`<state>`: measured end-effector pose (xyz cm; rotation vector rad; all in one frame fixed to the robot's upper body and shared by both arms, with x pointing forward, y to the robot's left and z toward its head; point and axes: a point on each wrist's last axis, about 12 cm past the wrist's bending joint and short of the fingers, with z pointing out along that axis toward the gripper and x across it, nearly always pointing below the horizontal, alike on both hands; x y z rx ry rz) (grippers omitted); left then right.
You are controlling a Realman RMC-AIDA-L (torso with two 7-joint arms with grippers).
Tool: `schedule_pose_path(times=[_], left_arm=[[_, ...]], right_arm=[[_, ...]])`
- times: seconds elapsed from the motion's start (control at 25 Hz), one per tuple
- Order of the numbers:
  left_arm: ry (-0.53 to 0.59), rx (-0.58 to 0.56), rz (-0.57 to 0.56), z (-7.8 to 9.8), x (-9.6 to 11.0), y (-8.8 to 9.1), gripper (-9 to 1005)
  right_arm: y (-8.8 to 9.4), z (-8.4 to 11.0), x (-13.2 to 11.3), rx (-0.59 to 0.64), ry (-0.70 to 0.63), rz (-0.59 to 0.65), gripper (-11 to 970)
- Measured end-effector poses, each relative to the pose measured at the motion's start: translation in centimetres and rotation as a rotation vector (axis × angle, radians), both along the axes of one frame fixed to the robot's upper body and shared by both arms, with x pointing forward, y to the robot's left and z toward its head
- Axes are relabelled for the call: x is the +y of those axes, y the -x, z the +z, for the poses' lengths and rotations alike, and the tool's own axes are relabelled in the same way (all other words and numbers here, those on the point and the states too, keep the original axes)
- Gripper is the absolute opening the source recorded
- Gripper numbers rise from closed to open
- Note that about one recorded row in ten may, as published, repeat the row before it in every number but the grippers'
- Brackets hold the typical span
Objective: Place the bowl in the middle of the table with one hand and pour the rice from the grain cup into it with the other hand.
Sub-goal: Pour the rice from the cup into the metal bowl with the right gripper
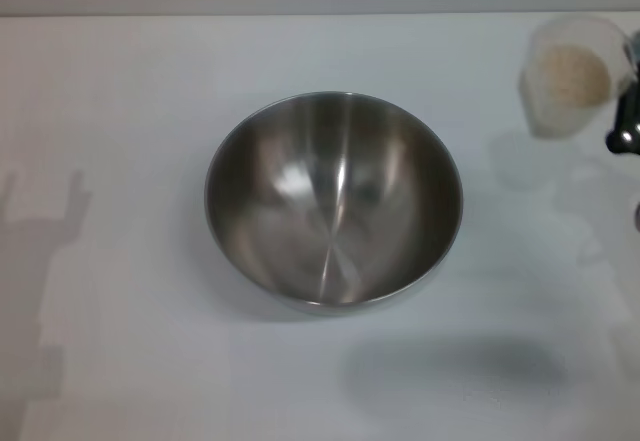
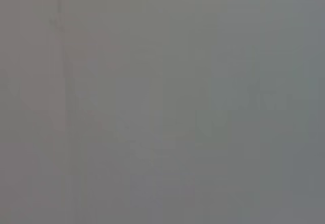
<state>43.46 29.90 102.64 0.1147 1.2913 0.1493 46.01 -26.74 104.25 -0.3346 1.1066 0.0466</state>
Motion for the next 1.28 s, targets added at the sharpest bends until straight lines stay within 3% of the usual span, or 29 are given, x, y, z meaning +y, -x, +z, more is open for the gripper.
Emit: schedule_pose_path(times=[0.28,0.36,0.76,1.28], left_arm=[[-0.007,0.040,-0.026,-0.7,-0.2,0.9,814],[-0.012,0.048,-0.026,-0.9,-0.2,0.9,814],[-0.026,0.039,-0.038,-0.6,-0.4,0.3,814],[-0.027,0.032,-0.044,-0.5,-0.5,-0.1,814]], right_arm=[[-3.0,1.3,3.1,-0.113,0.211,0.032,26],[-4.0,1.5,4.5,-0.138,0.327,0.029,25],[-6.0,1.4,7.1,-0.240,0.697,-0.050,23],[-6.9,1.6,8.0,-0.273,0.791,-0.045,22]])
